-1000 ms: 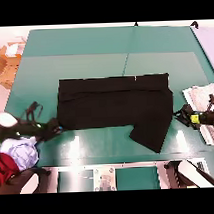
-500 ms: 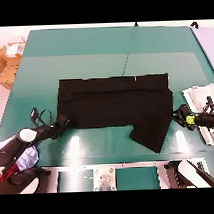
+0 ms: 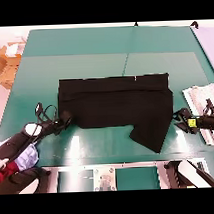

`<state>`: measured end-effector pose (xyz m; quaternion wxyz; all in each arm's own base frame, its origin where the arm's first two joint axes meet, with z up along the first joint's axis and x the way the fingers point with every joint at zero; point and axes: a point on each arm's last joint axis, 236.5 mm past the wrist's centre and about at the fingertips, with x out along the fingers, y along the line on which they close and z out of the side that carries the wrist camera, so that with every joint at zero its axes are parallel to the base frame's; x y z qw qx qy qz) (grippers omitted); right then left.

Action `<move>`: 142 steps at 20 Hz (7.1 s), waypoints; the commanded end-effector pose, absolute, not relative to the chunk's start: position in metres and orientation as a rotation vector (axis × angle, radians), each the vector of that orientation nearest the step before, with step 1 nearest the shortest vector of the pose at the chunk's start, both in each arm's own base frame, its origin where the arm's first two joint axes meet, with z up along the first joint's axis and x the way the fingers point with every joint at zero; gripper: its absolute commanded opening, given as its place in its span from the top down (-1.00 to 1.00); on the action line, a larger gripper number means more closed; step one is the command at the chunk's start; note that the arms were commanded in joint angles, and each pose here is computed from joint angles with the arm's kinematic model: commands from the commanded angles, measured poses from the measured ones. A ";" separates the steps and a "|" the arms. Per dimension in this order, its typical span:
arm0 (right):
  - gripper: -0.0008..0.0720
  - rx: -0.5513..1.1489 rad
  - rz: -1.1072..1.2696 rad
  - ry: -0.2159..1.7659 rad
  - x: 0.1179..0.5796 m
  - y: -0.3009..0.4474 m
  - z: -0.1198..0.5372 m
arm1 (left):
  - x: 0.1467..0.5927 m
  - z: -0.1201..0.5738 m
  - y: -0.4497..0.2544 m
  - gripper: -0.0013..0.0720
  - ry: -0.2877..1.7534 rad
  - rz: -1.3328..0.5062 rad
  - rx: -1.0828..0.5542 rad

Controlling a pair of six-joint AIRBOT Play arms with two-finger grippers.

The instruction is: Fold the shirts.

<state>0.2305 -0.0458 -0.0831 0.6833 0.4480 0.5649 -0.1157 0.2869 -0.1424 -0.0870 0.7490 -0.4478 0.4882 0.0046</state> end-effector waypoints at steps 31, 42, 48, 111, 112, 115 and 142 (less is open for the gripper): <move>0.94 0.961 -0.110 1.353 0.218 0.001 -0.019 | 0.246 -0.040 -0.077 0.90 1.262 0.011 -0.505; 0.94 0.933 -0.001 1.138 0.387 -0.004 0.014 | 0.394 -0.022 -0.085 0.90 1.279 -0.043 -0.389; 0.93 0.929 0.006 1.230 0.457 0.000 -0.049 | 0.455 -0.072 -0.090 0.90 1.320 -0.057 -0.359; 0.94 0.436 0.753 1.148 0.403 0.100 0.178 | 0.449 0.020 -0.369 0.90 1.337 -0.969 -0.434; 0.94 0.444 0.778 1.138 0.404 0.116 0.182 | 0.457 0.036 -0.346 0.90 1.332 -0.975 -0.430; 0.94 0.397 0.855 1.086 0.408 0.181 0.187 | 0.483 0.078 -0.263 0.90 1.265 -0.873 -0.444; -0.54 0.539 0.447 1.463 0.414 0.178 -0.059 | 0.474 0.120 -0.049 0.90 1.208 -0.504 -0.233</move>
